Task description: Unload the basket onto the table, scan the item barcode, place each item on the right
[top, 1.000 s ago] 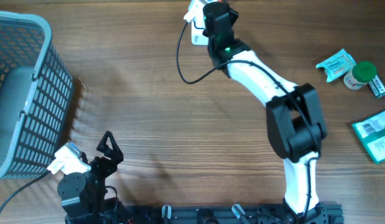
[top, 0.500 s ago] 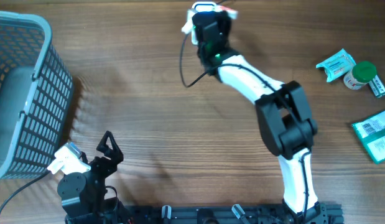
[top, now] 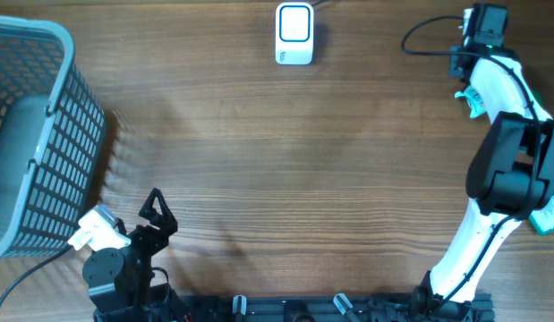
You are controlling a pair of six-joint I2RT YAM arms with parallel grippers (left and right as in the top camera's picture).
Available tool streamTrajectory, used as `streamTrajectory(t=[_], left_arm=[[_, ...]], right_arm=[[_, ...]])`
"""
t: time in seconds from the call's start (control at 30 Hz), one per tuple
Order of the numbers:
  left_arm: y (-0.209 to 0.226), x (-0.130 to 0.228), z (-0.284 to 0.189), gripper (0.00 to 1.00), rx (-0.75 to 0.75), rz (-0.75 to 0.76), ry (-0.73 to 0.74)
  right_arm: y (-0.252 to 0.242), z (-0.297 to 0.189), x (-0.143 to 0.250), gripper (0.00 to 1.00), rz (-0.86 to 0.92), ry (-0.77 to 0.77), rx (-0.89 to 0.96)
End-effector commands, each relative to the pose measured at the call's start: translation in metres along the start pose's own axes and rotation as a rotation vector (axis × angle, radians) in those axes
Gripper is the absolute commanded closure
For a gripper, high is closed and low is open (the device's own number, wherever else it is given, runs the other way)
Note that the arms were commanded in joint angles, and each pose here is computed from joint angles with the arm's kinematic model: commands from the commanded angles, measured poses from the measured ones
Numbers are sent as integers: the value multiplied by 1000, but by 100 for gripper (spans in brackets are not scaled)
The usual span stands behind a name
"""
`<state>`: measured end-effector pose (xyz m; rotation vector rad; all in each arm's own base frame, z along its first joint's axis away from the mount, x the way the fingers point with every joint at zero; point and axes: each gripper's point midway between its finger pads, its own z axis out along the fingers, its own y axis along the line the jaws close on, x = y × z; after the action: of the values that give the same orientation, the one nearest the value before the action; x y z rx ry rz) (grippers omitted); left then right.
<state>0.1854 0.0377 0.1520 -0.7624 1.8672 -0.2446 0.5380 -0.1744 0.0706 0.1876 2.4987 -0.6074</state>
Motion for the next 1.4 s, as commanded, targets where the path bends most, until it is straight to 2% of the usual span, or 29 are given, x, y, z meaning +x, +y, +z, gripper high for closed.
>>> streamTrajectory(t=[0.0,0.07,0.17,0.23,0.37,0.47,0.57,0.63,0.8,0.9,1.0,1.1,1.2,1.3,1.37], left_arm=[[1,-2,-1,0,-3,-6,-11],[1,-2,-1,0,-3,-6,-11],[1,-2,-1,0,-3,-6,-11],[1,-2,0,0,-3,-6,-11],[1,-2,-1,0,-3,-6,-11],[1,-2,0,0,-3,-6,-11],[1,-2,-1,0,-3,-6,-11],[1,-2,-1,0,-3,-6,-11],[1,-2,0,0,-3,-6,-11],[1,-2,-1,0,-3,-6,-11],[1,-2,-1,0,-3,-6,-11],[1,-2,0,0,-3,-6,-11],[1,-2,-1,0,-3,-6,-11],[1,-2,-1,0,-3,-6,-11],[1,-2,-1,0,-3,-6,-11]], right_arm=[[-2,-28,-21,0,159,-57,-90],[2,-77,-48,0,226,-137,-220],[15,-199,-91,0,385,-287,-585],[11,-277,-97,0,490,-326,-758],[-3,-394,-74,0,435,-442,-817],[8,-445,-31,0,398,-396,-832],[16,-454,25,0,390,-215,-833],[7,-441,51,0,395,-124,-732],[3,-436,54,3,419,-104,-700],[-6,-457,15,13,438,-324,-738],[-13,-482,9,14,409,-487,-763],[-21,-493,34,20,409,-623,-747],[-27,-490,70,21,440,-789,-727],[-24,-484,100,21,425,-1017,-717],[-16,-466,122,10,427,-1125,-710]])
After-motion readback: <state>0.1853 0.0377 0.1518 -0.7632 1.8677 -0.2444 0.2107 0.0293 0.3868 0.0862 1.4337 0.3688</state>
